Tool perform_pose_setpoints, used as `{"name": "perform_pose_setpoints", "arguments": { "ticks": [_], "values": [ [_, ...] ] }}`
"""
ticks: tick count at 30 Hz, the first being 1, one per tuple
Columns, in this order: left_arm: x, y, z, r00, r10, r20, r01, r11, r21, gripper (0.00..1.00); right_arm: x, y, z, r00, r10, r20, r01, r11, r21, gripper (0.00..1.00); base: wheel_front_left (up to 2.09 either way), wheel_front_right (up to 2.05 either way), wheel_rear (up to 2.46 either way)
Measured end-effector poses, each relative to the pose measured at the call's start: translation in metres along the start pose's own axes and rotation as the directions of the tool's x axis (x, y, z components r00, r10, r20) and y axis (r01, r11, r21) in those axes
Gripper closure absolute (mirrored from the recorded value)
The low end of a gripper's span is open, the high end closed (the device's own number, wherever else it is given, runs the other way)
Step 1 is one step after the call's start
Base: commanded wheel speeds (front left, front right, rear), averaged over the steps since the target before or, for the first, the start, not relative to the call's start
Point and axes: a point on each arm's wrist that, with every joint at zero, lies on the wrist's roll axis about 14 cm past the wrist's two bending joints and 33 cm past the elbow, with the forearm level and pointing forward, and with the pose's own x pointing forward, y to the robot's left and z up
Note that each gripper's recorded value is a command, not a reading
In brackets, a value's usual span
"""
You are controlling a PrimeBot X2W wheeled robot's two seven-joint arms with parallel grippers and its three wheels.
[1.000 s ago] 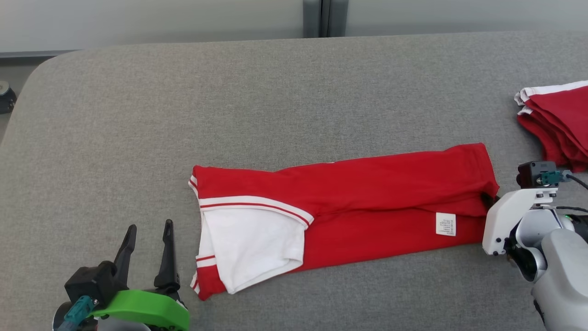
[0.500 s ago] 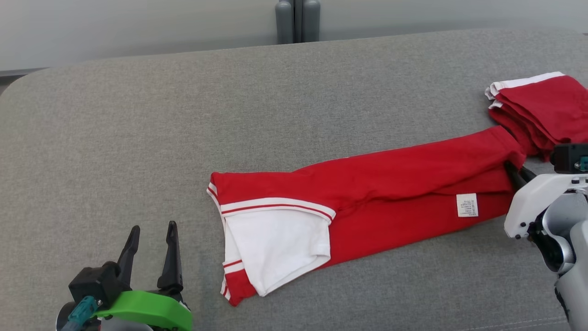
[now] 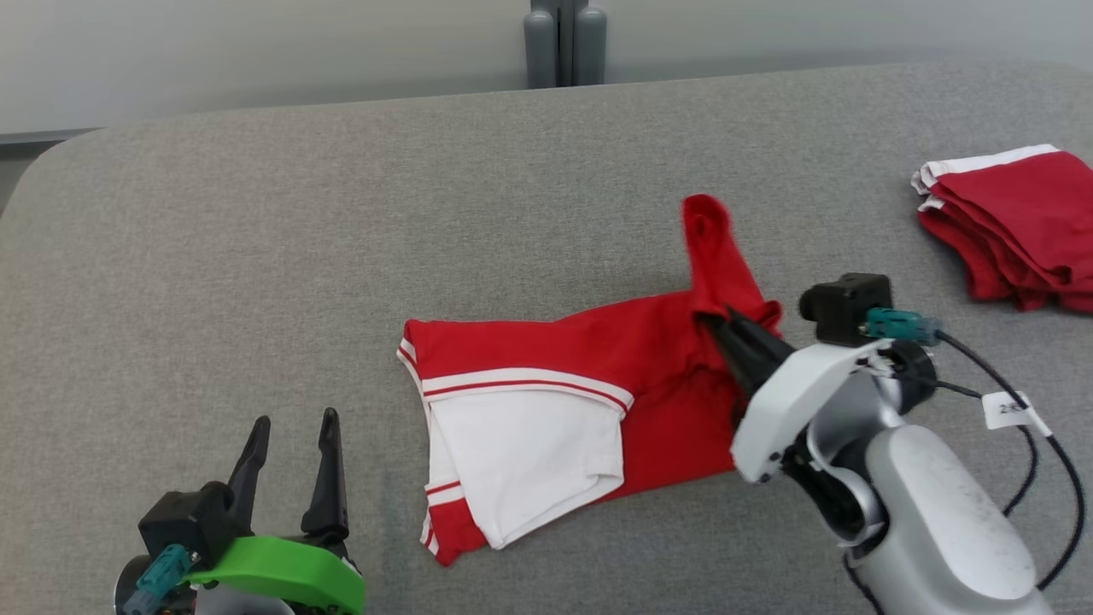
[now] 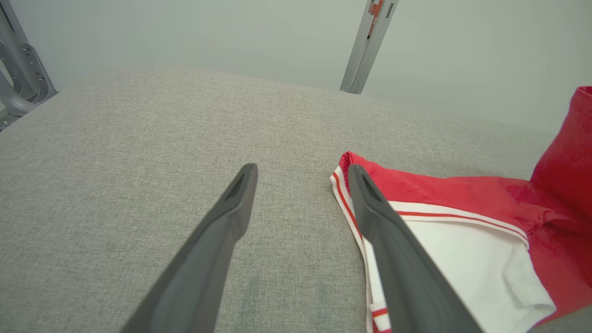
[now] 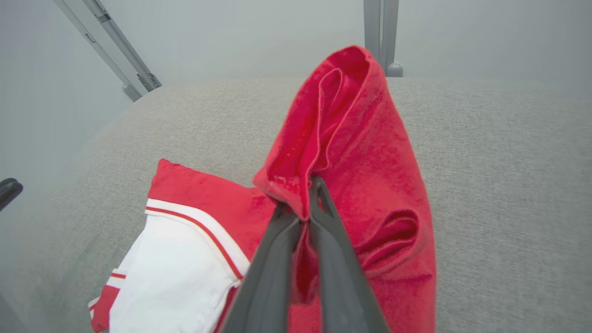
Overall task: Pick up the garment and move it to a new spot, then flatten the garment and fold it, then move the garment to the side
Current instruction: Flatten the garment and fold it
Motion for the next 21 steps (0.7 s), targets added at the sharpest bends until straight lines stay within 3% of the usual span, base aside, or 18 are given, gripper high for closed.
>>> {"name": "perform_pose_setpoints", "arguments": {
  "ticks": [5,10,21],
  "values": [
    [-0.005,0.000,0.002,1.000,0.004,0.010,-0.004,1.000,-0.010,0.00,0.023,0.064,-0.005,0.988,0.155,0.007,-0.155,0.985,0.077,1.00,0.00,0.00,0.00],
    [-0.013,0.005,0.002,1.000,0.021,0.012,-0.021,1.000,-0.013,0.00,0.038,0.110,-0.025,0.961,0.273,-0.051,-0.268,0.959,0.092,1.00,0.00,0.00,0.00],
    [-0.031,0.022,0.000,0.996,0.091,0.015,-0.091,0.996,-0.023,0.00,0.051,0.157,-0.069,0.901,0.399,-0.172,-0.378,0.915,0.141,1.00,0.00,0.00,0.00]
  ]
}}
